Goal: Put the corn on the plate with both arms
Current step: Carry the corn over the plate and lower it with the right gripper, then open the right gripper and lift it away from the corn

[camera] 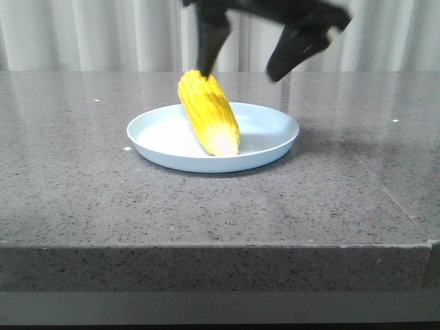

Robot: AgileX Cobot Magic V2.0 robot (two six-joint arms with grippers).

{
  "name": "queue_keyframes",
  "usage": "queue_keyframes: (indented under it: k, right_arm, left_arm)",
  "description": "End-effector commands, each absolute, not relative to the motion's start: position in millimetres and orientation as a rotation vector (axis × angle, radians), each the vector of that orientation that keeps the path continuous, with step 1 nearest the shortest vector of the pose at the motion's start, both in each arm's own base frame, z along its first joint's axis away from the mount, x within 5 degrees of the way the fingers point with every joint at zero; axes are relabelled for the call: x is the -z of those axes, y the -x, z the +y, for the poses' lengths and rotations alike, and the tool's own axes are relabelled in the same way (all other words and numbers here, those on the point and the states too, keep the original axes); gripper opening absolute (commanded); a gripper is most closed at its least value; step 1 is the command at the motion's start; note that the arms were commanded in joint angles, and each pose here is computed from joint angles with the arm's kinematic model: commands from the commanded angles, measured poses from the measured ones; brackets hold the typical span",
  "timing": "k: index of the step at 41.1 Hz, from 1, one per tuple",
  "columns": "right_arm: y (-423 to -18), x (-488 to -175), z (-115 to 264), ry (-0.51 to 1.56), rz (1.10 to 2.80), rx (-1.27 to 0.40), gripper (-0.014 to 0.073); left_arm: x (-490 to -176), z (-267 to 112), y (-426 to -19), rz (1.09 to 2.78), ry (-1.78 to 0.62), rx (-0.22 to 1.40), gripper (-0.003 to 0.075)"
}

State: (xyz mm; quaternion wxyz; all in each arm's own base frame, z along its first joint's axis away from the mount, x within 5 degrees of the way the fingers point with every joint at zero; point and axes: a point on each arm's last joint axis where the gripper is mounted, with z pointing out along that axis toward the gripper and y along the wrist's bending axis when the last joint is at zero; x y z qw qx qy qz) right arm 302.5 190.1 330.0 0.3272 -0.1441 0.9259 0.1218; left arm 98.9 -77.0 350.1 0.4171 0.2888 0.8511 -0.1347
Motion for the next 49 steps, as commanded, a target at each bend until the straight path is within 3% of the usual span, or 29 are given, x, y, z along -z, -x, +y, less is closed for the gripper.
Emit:
queue_keyframes:
  k: [1, 7, 13, 21, 45, 49]
  right_arm:
    - [-274.2, -380.8, 167.5, 0.533, 2.291, -0.23, 0.0643]
    - [-235.5, -409.7, 146.0, 0.716, 2.254, -0.191, 0.0643]
    - [-199.4, -433.8, 129.3, 0.703, 2.205, -0.285, 0.0643]
    - [-159.4, -441.9, 106.5, 0.699, 2.117, -0.331, 0.0643]
    - [-86.6, -392.4, 63.6, 0.654, 2.021, -0.411, 0.0642]
    - [-83.0, -387.6, 61.2, 0.654, 2.021, -0.41, 0.0607]
  left_arm:
    - [-363.4, -79.4, -100.5, 2.05, -0.692, 0.379, 0.048]
    - [-363.4, -79.4, -100.5, 2.05, -0.692, 0.379, 0.048]
    - [-363.4, -79.4, -100.5, 2.05, -0.692, 0.379, 0.048]
    - [-363.4, -79.4, -100.5, 2.05, -0.692, 0.379, 0.048]
    - [-363.4, -79.4, -100.5, 2.05, -0.692, 0.379, 0.048]
    - [-363.4, -79.4, -100.5, 2.05, -0.692, 0.379, 0.048]
